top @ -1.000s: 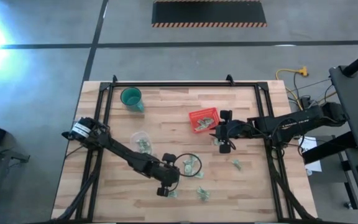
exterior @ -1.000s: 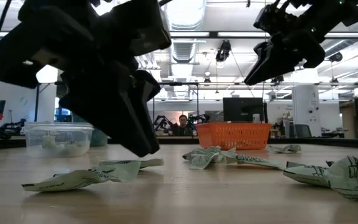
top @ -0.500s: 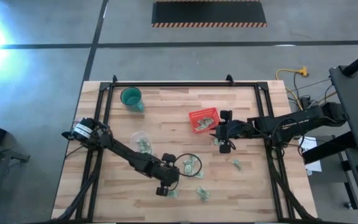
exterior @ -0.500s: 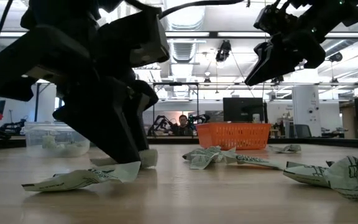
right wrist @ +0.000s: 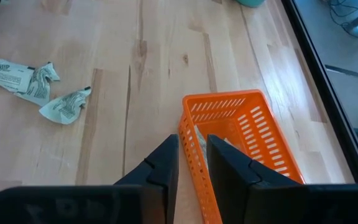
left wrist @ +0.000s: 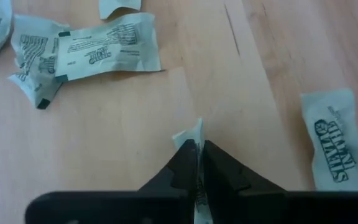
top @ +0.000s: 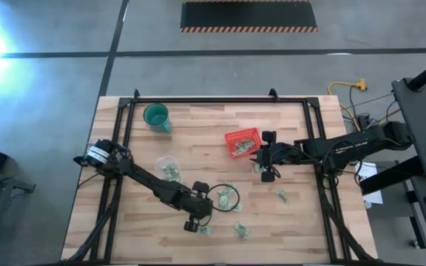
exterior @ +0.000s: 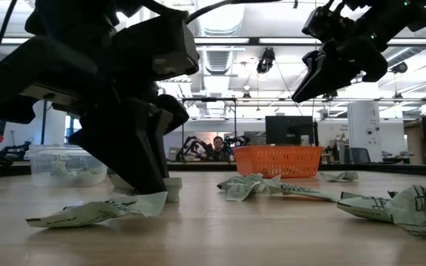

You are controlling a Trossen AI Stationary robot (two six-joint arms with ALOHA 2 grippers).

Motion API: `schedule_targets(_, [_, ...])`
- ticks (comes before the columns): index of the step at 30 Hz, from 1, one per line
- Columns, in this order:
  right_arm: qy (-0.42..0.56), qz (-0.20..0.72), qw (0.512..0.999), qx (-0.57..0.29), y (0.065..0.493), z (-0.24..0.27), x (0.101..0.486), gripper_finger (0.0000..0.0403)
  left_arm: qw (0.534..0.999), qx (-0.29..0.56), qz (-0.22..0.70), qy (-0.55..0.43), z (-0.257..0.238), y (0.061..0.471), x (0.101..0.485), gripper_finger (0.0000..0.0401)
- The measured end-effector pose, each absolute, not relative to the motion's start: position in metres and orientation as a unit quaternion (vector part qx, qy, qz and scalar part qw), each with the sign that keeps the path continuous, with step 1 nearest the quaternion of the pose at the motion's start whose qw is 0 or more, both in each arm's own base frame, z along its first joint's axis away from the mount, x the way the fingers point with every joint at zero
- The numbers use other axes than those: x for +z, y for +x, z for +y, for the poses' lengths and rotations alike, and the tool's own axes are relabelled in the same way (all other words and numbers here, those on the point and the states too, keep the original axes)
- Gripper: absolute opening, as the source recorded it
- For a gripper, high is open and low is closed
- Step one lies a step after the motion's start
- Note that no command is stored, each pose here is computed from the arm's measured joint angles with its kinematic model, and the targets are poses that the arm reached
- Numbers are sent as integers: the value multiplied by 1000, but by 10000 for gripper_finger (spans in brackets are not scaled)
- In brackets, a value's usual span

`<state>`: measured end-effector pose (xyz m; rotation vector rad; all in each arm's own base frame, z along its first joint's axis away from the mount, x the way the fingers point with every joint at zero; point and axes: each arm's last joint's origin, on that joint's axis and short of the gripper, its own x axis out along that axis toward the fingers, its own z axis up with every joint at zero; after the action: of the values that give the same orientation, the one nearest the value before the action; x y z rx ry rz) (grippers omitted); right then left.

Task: Pick and place items into bin
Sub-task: Put the light green stevia packet into the transparent container

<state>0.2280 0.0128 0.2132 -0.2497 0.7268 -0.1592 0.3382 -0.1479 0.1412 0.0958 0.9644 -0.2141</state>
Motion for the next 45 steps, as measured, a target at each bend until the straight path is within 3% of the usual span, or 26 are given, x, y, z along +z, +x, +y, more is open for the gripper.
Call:
schedule_targets(5, [-122, 354, 924, -78, 228, 13, 213, 76, 879, -89, 461, 81, -144, 334, 149, 3])
schedule_targets(20, [-122, 353, 924, -78, 228, 13, 213, 68, 866, 103, 462, 161, -116, 293, 204, 0])
schedule_targets(33, [-122, 354, 924, -79, 228, 13, 212, 74, 858, 210, 454, 118, -87, 226, 196, 0])
schedule_targets(45, [-122, 352, 925, -79, 228, 13, 212, 69, 877, 225, 417, 76, -71, 194, 181, 0])
